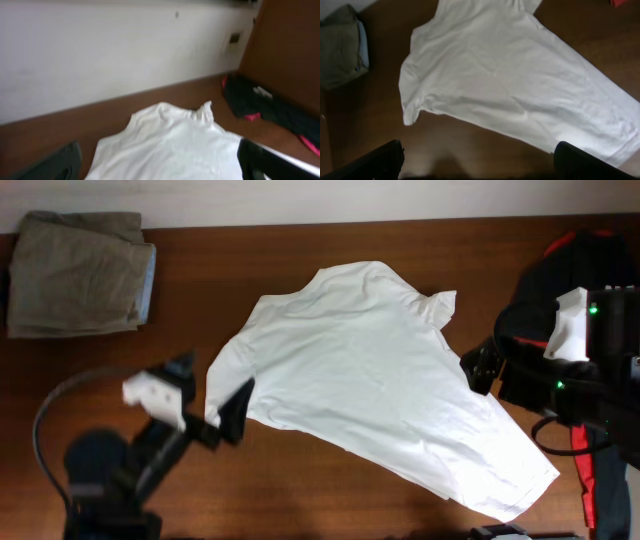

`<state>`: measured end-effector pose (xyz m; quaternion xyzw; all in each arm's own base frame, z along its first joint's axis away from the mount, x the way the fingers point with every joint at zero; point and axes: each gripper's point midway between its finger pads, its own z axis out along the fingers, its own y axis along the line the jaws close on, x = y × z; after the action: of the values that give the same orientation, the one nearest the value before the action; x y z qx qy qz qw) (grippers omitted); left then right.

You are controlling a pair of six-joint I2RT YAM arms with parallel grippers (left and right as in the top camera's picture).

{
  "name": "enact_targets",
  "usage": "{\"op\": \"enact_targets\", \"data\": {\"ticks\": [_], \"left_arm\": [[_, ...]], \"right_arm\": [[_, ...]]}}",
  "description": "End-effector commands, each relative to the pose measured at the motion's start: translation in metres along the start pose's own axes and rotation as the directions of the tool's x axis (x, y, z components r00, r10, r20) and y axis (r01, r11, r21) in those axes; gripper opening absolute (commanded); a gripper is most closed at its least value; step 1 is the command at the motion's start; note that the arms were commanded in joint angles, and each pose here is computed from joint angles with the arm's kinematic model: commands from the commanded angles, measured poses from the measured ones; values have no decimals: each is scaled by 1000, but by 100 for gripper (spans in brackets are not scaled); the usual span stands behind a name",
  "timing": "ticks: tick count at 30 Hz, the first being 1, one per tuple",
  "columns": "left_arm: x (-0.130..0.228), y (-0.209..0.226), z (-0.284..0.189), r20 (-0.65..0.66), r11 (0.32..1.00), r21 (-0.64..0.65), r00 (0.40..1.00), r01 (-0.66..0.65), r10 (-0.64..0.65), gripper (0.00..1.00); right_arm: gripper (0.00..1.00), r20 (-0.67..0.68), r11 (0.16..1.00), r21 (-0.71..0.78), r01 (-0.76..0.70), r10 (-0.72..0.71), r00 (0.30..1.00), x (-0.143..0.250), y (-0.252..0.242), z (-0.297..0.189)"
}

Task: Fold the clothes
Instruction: 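Grasp the T-shirt's left edge and right side with both grippers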

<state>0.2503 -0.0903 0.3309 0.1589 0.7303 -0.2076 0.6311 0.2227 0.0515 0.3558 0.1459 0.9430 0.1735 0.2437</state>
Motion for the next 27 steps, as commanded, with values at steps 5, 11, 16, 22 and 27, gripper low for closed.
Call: {"op": "enact_targets", "data": {"ticks": [5, 11, 16, 22, 27], "left_arm": [[76, 99, 67, -536, 932, -282, 768, 228, -351, 99], [212, 141, 93, -728, 850, -432, 439, 301, -526, 99], [280, 152, 60, -776, 798, -575, 186, 180, -602, 79], [305, 154, 53, -785, 791, -593, 111, 148, -609, 68], [309, 158, 57, -784, 792, -593, 120, 144, -609, 8]], "right_arm": [[99, -66, 995, 29, 94, -91, 994, 9, -7, 7], [99, -227, 994, 89, 62, -41, 973, 17, -22, 49], [99, -297, 992, 117, 51, -14, 955, 27, -34, 79], [99, -407, 982, 189, -8, 86, 909, 63, -67, 144], [99, -431, 930, 344, -127, 276, 859, 102, -103, 178]]}}
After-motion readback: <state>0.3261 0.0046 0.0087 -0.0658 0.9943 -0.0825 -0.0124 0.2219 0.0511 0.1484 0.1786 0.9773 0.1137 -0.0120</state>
